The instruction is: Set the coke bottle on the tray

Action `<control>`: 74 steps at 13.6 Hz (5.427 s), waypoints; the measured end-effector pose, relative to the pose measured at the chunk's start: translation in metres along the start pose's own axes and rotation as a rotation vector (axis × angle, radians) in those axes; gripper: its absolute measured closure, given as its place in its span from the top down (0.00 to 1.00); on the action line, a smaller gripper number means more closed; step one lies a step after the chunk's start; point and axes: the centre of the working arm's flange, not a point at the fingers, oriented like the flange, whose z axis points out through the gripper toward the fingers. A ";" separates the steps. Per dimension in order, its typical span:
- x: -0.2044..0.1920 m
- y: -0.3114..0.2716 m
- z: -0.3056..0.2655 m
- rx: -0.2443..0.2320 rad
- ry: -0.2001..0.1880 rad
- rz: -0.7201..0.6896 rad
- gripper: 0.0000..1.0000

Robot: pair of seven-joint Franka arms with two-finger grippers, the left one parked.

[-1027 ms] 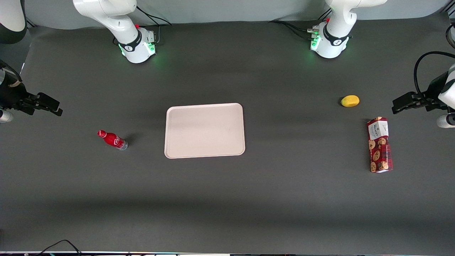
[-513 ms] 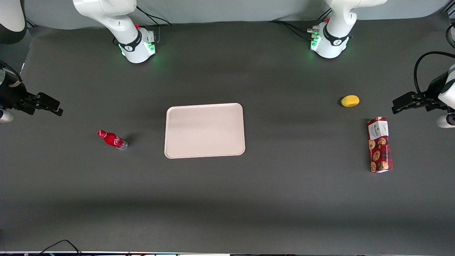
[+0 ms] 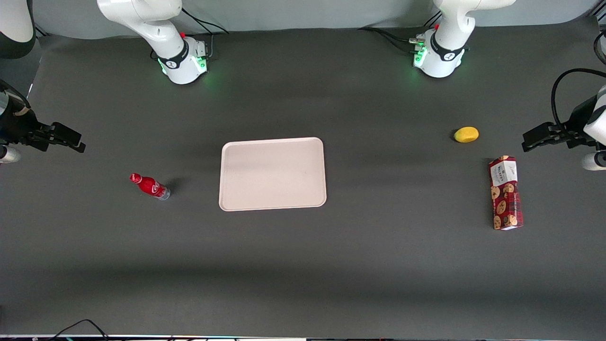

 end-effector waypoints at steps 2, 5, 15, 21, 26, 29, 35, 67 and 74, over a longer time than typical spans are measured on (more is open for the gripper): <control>-0.001 0.000 0.001 0.000 -0.013 0.000 1.00; -0.003 -0.001 0.002 0.000 -0.027 -0.002 1.00; -0.007 -0.003 0.010 0.000 -0.065 -0.005 1.00; -0.013 -0.003 0.080 0.000 -0.106 -0.016 1.00; -0.020 0.000 0.159 0.002 0.018 -0.086 1.00; -0.029 0.001 0.195 0.012 0.066 -0.092 1.00; -0.031 0.003 0.238 0.094 0.070 -0.131 1.00; 0.013 -0.015 0.160 0.079 -0.008 -0.224 0.40; -0.006 -0.048 0.005 0.024 -0.130 -0.306 0.40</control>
